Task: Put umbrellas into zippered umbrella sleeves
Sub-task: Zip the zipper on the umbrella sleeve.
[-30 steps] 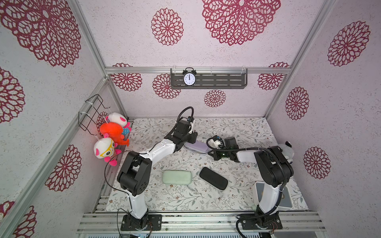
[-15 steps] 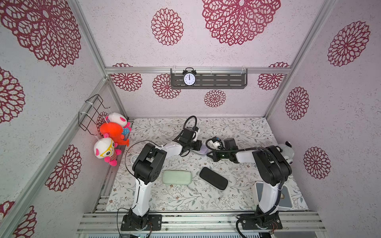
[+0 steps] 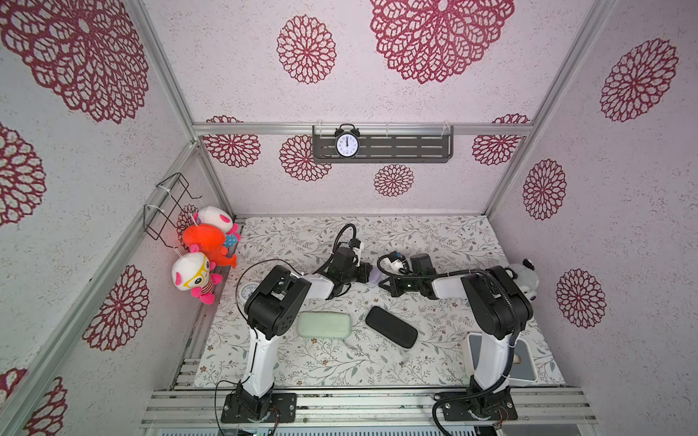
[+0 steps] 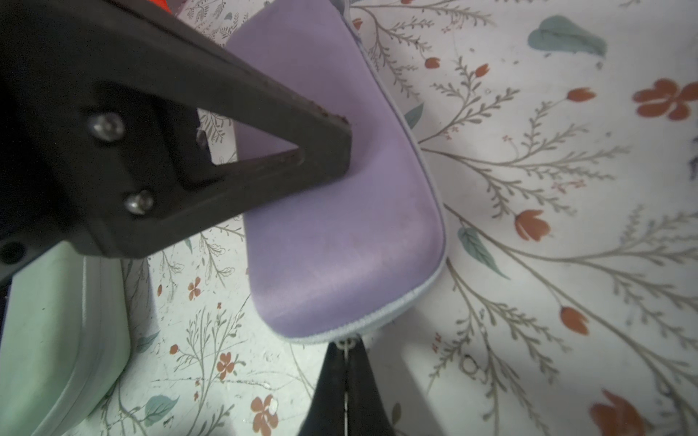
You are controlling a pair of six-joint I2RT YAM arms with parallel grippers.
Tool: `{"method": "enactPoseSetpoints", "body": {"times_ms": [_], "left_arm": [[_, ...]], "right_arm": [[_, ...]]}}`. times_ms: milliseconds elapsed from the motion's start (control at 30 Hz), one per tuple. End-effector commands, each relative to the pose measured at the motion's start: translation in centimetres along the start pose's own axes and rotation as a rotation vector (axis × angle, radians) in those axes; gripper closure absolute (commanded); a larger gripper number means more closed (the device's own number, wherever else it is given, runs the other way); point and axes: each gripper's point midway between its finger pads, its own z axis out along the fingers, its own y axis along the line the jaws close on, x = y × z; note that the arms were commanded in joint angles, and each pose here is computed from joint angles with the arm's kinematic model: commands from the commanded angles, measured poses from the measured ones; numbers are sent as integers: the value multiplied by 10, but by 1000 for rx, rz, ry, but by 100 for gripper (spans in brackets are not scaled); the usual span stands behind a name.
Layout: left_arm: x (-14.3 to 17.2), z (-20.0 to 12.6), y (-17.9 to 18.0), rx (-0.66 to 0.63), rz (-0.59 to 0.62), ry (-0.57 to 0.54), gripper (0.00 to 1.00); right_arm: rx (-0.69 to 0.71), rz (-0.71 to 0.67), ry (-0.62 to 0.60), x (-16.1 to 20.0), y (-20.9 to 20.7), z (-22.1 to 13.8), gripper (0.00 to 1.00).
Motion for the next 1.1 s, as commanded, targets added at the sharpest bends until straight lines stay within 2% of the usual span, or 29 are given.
{"method": "enactPoseSetpoints", "body": {"times_ms": [0, 300, 867, 1067], "left_arm": [[100, 1, 45, -125, -111, 246, 100], [135, 0, 57, -122, -173, 272, 100], [135, 13, 73, -139, -246, 246, 100], [126, 14, 71, -145, -243, 218, 100]], "right_arm": [[26, -56, -62, -10, -4, -7, 100], [6, -89, -100, 0, 7, -10, 100], [-47, -178, 47, 23, 48, 11, 100], [-63, -165, 7, 11, 54, 15, 100]]}}
